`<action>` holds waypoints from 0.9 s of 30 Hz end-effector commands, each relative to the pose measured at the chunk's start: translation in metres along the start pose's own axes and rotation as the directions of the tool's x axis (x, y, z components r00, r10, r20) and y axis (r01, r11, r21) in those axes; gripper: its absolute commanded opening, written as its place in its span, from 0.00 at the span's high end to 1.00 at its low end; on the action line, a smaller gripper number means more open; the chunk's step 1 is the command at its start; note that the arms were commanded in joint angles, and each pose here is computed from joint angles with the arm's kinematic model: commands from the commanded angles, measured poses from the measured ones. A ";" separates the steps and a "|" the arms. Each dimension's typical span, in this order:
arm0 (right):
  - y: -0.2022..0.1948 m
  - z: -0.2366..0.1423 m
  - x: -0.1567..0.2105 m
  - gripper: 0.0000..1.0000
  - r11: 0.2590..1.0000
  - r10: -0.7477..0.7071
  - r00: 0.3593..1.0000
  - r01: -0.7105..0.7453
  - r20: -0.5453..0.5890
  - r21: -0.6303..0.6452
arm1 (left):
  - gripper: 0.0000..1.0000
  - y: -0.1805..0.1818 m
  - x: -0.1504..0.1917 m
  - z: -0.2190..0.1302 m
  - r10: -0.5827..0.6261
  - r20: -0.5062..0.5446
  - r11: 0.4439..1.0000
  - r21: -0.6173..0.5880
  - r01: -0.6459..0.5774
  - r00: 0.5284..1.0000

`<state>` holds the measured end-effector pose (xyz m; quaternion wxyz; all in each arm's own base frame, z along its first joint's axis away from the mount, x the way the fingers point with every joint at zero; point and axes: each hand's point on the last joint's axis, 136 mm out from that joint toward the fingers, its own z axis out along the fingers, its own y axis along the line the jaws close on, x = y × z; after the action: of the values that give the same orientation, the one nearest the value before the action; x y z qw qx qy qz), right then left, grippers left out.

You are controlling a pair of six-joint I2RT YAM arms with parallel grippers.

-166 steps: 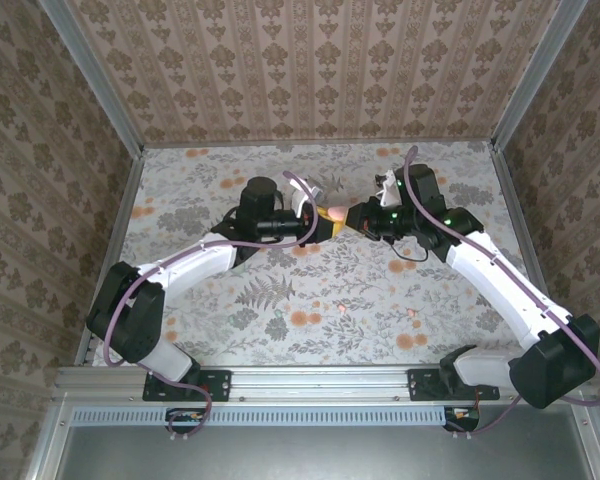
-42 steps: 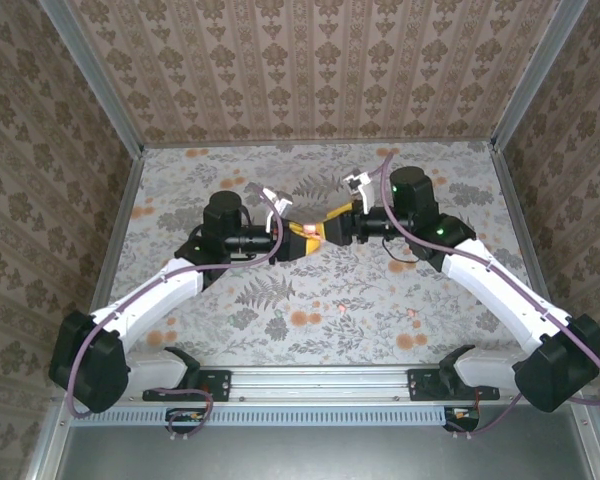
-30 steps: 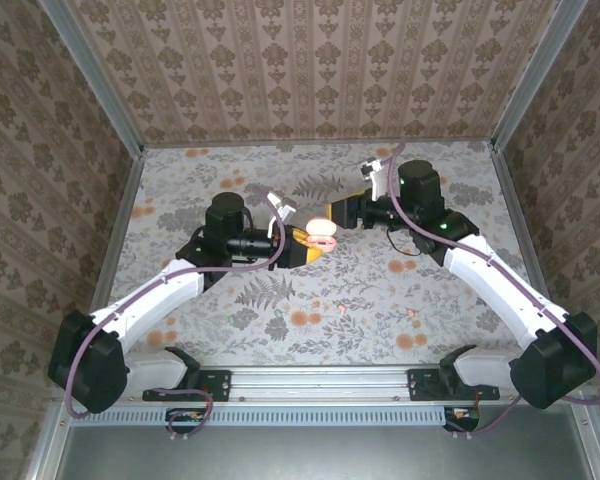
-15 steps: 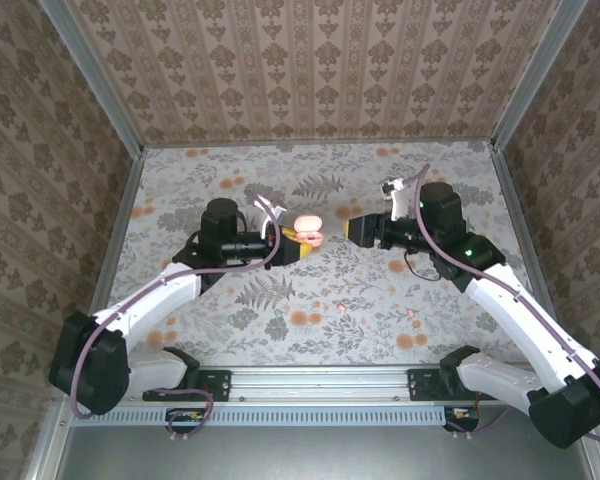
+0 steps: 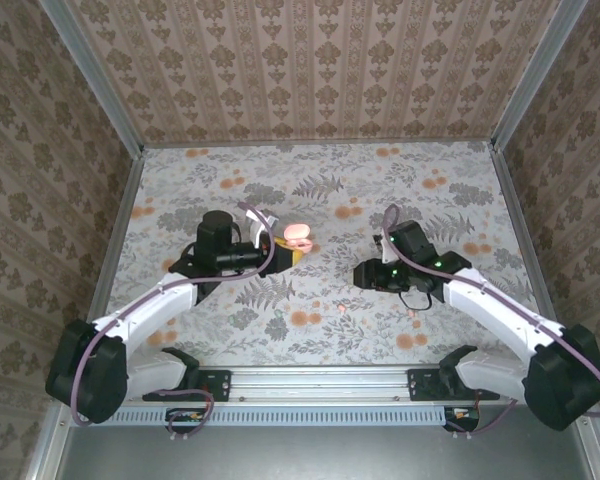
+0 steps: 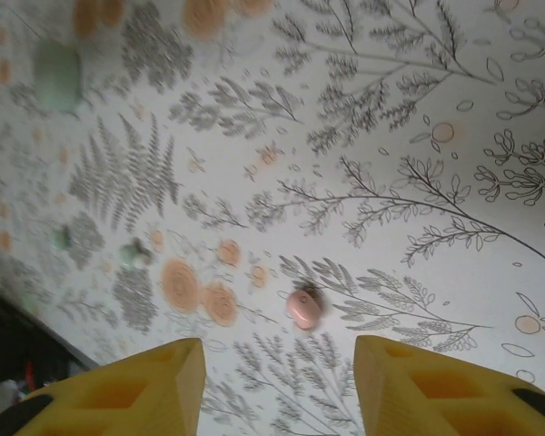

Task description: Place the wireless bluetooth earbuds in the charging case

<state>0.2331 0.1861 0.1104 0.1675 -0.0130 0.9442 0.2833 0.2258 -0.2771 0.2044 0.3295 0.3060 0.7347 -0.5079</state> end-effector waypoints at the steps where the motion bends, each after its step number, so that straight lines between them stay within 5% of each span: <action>1: -0.009 0.012 0.012 0.56 0.996 -0.069 0.995 0.073 -0.070 0.054 | 1.00 -0.002 -0.003 -0.005 0.044 0.022 0.999 -0.004 -0.044 0.999; 12: 0.000 0.056 0.037 0.61 0.946 -0.297 0.912 0.322 -0.282 0.046 | 1.00 0.001 0.007 -0.008 0.036 0.004 0.999 -0.020 -0.036 0.999; 27: -0.010 0.085 0.060 0.60 0.908 -0.332 0.842 0.407 -0.426 0.096 | 1.00 0.006 0.015 -0.011 0.040 -0.004 0.999 -0.035 -0.040 0.999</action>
<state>0.2018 0.2298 0.0209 0.0268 -0.2258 0.9586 0.1716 0.2198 -0.2668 0.1874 0.3269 0.3052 0.7466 -0.4925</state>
